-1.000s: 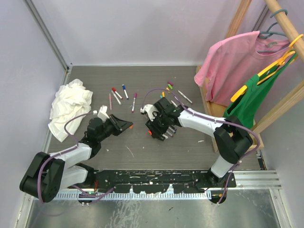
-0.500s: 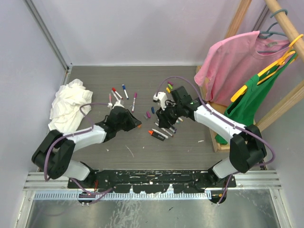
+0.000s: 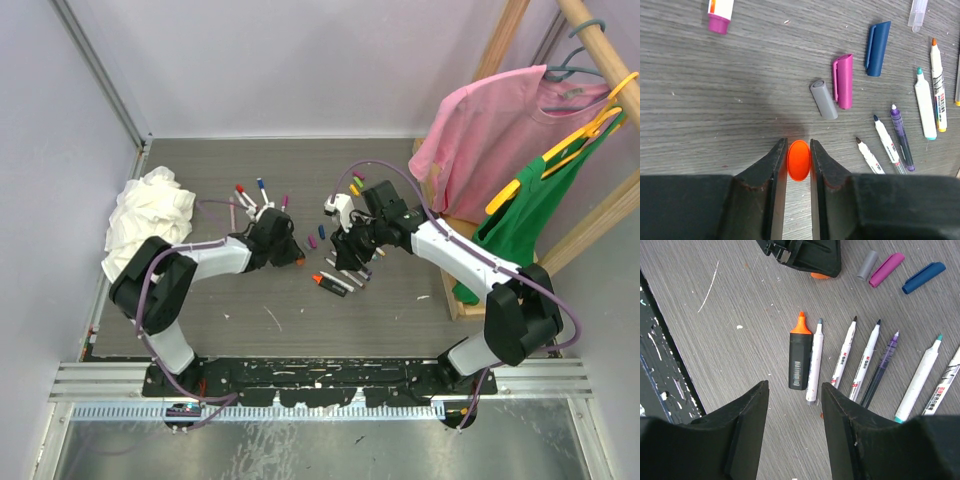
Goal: Open the pen caps
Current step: Place the pen cap at the center of the board, then pick up the pen from the center of the board.
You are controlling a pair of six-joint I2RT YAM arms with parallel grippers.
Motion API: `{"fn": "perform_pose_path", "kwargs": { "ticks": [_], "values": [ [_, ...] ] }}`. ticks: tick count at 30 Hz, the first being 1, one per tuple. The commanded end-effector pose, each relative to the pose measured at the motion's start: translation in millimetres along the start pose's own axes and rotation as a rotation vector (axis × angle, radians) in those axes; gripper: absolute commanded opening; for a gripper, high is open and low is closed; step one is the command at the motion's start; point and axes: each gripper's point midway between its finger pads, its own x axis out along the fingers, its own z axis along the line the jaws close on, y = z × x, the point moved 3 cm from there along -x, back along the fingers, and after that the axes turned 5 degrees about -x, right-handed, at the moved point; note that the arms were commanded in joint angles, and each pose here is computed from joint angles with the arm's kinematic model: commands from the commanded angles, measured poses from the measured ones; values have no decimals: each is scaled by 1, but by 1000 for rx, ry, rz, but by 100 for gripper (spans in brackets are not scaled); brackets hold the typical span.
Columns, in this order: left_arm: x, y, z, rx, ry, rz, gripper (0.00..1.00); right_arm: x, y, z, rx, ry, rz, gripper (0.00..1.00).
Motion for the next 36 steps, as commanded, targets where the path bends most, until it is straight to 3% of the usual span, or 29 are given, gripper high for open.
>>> {"fn": "perform_pose_path", "kwargs": {
  "ticks": [1,5,12,18,27,31,36],
  "values": [
    [5,-9,10,12,-58,-12,25,-9,-19,0,-50,-3,-61,52],
    [4,-12,13,7,-64,-10,37,-11,-20,1,-50,-3,-67,52],
    [-10,-23,3,44,-53,-36,41,-13,-20,0,-51,-4,-69,52],
    [-42,-45,-4,97,-57,-129,46,-16,-22,0,-61,5,-78,52],
    [-80,-82,-21,293,6,-257,73,-19,-23,1,-72,4,-86,52],
    [-79,-104,-16,347,-4,-286,93,-21,-23,0,-73,7,-89,52],
    [-61,-122,-3,320,13,-182,94,-20,-22,-3,-67,11,-87,52]
  ]
}}
